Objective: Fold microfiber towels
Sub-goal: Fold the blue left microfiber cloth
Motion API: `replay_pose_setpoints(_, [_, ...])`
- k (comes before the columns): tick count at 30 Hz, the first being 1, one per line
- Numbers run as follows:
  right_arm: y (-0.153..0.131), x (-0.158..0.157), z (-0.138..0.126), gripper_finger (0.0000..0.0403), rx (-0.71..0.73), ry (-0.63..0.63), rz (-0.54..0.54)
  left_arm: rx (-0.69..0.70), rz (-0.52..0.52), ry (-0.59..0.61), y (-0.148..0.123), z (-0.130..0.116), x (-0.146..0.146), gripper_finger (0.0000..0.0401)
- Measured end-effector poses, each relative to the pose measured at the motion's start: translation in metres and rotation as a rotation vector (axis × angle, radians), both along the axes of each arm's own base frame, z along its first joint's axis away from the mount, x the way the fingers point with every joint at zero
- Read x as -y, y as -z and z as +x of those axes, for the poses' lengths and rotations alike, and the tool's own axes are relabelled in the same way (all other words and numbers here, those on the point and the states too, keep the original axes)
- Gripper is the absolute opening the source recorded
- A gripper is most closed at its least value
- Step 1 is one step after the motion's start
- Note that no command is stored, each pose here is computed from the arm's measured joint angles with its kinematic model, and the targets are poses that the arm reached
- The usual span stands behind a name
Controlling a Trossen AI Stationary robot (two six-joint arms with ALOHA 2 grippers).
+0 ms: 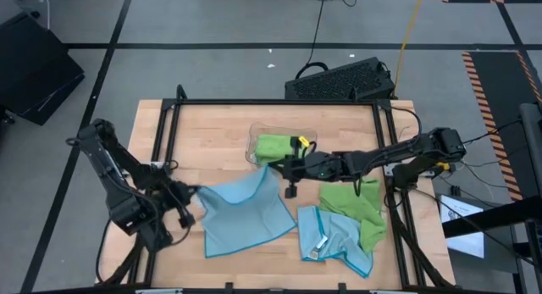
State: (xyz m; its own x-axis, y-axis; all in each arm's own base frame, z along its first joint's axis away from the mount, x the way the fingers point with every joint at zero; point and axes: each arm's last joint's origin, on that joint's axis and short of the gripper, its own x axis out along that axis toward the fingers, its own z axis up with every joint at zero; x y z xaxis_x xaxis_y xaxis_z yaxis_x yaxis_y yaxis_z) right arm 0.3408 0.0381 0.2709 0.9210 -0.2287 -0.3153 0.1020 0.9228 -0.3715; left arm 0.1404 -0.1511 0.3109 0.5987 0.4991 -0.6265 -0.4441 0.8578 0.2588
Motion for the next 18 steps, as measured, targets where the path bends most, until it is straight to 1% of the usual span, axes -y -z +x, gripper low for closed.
replay_pose_setpoints(2, [-0.003,0.002,0.001,0.0000,0.035,0.003,0.001,0.034,-0.005,-0.032,-0.005,-0.001,-0.003,0.0007])
replay_pose_setpoints(5, [-0.004,0.004,0.002,0.0000,0.043,0.005,0.025,0.035,0.002,-0.014,-0.008,-0.002,-0.006,0.0007])
replay_pose_setpoints(9, [-0.003,0.003,0.002,0.0000,0.042,-0.065,0.079,0.038,-0.024,-0.035,-0.008,-0.002,-0.006,0.0007])
replay_pose_setpoints(12, [-0.009,0.006,0.004,0.0000,0.099,-0.082,0.025,0.061,-0.012,-0.018,-0.015,-0.001,-0.006,0.0007])
replay_pose_setpoints(16, [-0.022,0.019,0.008,0.0000,0.221,-0.061,-0.046,0.122,0.024,0.000,-0.030,0.004,-0.008,0.0008])
replay_pose_setpoints(18, [-0.024,0.025,0.008,0.0000,0.232,-0.045,-0.075,0.123,0.028,-0.001,-0.037,0.006,-0.010,0.0008])
